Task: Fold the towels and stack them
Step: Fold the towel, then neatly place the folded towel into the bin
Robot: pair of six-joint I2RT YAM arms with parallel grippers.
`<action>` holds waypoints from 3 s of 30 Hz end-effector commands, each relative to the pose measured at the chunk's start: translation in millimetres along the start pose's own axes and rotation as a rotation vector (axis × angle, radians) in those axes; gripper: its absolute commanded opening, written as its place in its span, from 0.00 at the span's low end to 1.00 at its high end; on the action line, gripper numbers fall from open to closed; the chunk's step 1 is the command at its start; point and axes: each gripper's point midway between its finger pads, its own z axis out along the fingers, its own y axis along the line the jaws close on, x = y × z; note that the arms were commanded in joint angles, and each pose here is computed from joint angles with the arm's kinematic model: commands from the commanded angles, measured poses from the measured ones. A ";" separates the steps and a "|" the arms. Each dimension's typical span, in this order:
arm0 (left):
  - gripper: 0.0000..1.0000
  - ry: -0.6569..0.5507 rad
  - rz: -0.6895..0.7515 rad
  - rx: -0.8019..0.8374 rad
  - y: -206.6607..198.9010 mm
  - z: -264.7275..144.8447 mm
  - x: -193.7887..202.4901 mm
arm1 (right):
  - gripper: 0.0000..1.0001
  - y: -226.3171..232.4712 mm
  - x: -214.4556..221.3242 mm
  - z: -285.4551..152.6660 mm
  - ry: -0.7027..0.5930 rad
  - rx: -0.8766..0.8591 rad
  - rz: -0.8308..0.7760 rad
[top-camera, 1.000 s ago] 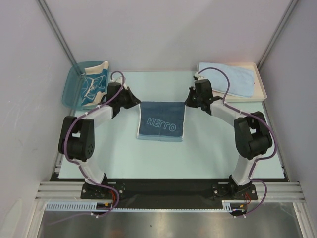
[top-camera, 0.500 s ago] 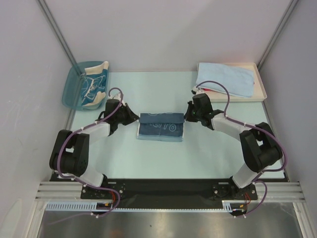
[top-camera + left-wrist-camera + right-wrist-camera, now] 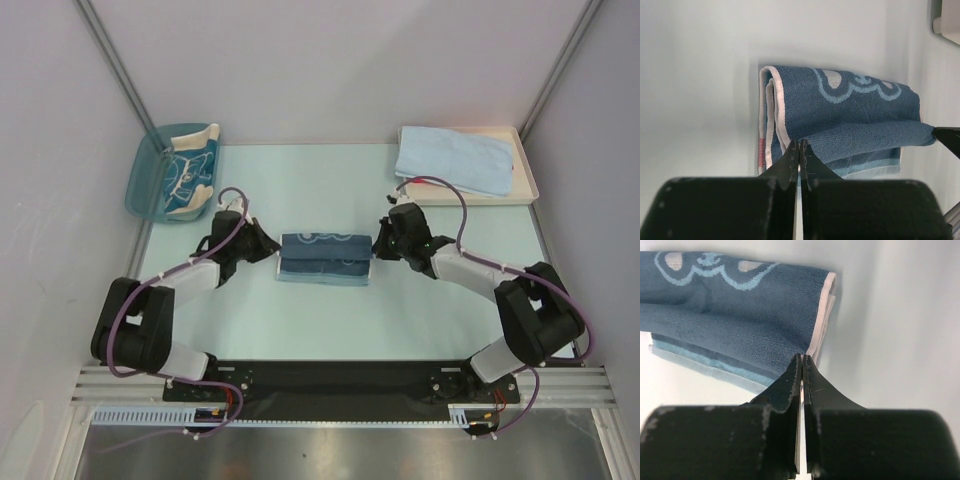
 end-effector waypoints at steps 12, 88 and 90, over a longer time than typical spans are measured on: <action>0.00 -0.040 0.024 0.021 -6.3 -17.2 0.0 | 0.00 12.1 4.5 -23.7 -0.056 -0.021 0.016; 0.26 0.082 0.102 0.054 -38.2 -35.8 44.5 | 0.29 -16.9 92.1 39.9 0.153 0.266 0.000; 0.25 0.070 0.114 0.068 -48.8 -45.0 34.2 | 0.22 -15.9 87.0 42.2 0.138 0.299 -0.035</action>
